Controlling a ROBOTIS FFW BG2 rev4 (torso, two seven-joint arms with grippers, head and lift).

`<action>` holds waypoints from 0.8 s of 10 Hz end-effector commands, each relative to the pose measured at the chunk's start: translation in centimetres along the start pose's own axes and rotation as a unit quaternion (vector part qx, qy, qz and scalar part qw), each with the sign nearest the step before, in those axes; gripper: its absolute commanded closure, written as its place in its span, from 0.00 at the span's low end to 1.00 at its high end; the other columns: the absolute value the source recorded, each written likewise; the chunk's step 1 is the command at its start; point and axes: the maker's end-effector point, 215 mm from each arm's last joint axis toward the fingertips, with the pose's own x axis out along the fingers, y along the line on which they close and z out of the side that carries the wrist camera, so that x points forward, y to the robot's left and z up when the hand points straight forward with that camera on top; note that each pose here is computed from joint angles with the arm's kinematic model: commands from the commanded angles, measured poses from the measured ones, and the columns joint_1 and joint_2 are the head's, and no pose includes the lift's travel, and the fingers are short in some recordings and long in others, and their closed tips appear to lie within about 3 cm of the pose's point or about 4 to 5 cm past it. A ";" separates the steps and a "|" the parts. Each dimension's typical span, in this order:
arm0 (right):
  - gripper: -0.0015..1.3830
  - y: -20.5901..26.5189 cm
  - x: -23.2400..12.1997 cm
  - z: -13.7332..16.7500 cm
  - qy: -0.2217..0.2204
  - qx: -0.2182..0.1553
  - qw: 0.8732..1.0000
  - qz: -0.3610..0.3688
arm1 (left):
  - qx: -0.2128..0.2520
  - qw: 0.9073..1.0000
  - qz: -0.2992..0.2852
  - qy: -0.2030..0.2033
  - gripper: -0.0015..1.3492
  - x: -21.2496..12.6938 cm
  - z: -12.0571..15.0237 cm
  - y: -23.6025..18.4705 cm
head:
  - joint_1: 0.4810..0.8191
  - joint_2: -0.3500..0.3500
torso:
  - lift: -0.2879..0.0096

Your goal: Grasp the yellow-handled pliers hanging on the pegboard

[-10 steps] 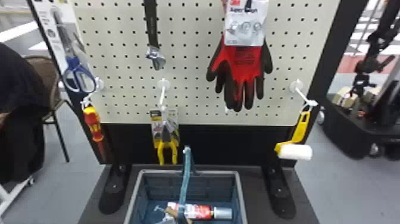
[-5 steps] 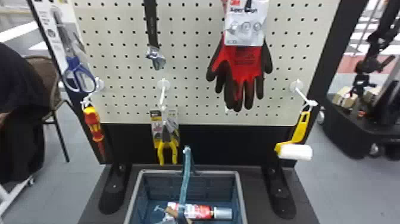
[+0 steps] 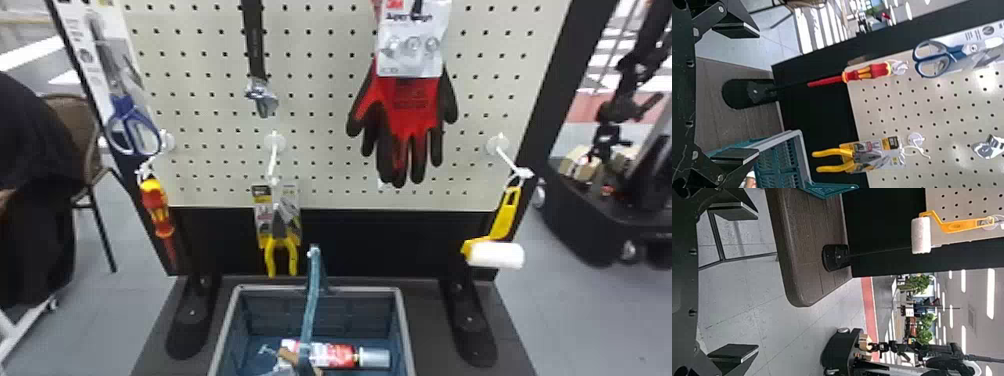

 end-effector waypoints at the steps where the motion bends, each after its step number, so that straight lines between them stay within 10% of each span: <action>1: 0.08 0.1 -0.1 -0.2 0.002 -0.001 1.000 0.001 | -0.003 1.000 -0.009 -0.010 0.17 2.1 -0.2 0.5 | 0.20 0.50 | 0.63; 8: 0.08 0.9 0.3 -0.6 0.007 -0.001 1.000 0.013 | -0.049 0.990 -0.127 -0.041 0.17 15.0 -0.6 -1.0 | 0.20 0.50 | 0.63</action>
